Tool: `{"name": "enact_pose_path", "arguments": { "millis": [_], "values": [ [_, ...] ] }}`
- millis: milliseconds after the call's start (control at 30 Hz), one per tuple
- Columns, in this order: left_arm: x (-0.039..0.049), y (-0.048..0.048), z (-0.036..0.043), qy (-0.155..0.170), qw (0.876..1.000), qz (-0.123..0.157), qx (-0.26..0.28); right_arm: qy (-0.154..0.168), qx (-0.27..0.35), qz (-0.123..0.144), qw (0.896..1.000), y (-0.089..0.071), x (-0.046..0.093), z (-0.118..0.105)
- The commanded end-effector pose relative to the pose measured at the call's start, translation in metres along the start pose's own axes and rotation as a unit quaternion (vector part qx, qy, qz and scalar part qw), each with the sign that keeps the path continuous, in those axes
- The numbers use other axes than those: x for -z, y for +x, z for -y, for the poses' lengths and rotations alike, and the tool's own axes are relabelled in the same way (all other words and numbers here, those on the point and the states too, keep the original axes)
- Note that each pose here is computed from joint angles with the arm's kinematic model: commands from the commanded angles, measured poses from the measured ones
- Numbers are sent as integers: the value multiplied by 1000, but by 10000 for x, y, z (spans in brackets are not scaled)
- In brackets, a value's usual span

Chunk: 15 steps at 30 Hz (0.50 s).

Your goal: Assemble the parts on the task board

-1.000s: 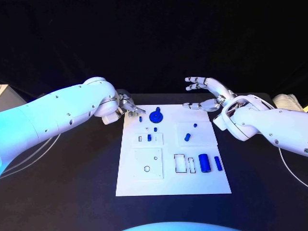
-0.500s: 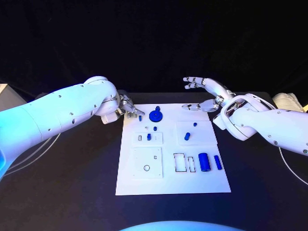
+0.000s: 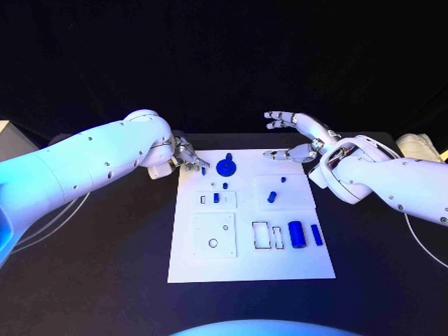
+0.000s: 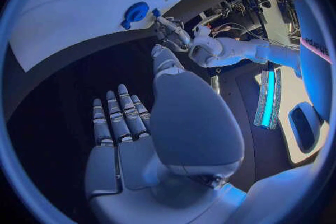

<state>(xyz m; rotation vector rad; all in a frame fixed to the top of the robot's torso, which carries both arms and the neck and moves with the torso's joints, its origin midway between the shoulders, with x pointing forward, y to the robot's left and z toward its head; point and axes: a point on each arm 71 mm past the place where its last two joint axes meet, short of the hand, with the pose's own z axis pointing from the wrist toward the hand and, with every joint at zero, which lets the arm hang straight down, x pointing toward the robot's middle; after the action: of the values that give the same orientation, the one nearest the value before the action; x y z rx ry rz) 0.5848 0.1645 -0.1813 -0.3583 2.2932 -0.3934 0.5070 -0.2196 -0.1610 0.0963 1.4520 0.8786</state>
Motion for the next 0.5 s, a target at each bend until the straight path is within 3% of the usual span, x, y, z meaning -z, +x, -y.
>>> {"name": "enact_pose_path", "arguments": {
  "millis": [33,500],
  "values": [
    [-5,14,27,1,1000,-7,-1,-5,2,-9,1000,16,2,-16],
    [-40,38,60,2,1000,-12,3,-3,-1,-12,1000,26,3,-24]
  ]
}}
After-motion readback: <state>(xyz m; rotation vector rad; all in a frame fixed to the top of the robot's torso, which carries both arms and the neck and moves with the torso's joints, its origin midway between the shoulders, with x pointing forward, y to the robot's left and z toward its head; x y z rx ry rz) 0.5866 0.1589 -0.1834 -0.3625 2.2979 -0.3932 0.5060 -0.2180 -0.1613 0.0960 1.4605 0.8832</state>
